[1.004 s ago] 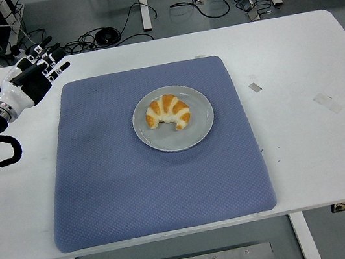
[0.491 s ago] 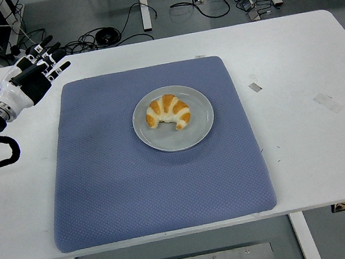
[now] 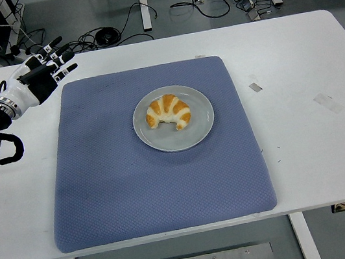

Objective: Place the bread on the table

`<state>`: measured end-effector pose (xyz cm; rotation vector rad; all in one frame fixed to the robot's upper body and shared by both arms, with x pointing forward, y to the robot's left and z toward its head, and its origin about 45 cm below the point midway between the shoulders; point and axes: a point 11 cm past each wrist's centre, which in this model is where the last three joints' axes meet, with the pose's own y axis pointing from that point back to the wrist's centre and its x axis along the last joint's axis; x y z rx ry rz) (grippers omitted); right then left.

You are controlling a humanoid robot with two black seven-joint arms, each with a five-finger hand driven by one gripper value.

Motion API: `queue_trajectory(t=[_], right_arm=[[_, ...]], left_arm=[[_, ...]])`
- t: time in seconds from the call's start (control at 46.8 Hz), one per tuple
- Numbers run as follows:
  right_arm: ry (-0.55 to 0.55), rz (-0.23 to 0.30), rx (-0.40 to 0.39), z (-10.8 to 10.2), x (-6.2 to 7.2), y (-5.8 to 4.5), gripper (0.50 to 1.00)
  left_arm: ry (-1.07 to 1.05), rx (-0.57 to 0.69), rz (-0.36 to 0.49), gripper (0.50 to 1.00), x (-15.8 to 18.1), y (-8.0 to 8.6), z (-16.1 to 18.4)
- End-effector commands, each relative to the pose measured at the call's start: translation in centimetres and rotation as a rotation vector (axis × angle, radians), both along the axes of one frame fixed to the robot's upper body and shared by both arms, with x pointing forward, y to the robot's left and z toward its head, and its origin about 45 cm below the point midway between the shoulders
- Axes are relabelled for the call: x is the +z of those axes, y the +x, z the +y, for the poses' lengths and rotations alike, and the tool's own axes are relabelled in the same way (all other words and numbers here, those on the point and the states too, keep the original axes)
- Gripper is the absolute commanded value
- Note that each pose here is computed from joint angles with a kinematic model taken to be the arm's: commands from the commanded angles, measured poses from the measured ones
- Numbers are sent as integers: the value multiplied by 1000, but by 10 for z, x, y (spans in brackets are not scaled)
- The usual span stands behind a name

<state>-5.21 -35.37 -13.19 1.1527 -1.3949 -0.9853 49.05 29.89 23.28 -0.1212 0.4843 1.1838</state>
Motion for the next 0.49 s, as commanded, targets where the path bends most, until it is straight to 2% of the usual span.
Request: queue_trajectory(t=[0.0, 0.235, 0.385, 0.47], right_arm=[[0, 0, 0, 0, 0, 0, 1000], [0, 0, 0, 0, 0, 0, 1000], [0, 1, 0, 0, 0, 0, 1000], [0, 0, 0, 0, 0, 0, 1000]], left_arm=[[-3, 5, -16, 983, 3, 1, 1], [-14, 45, -70, 983, 13, 2, 15], [-11, 59, -64, 983, 9, 1, 19], [27, 19, -52, 983, 4, -1, 10]])
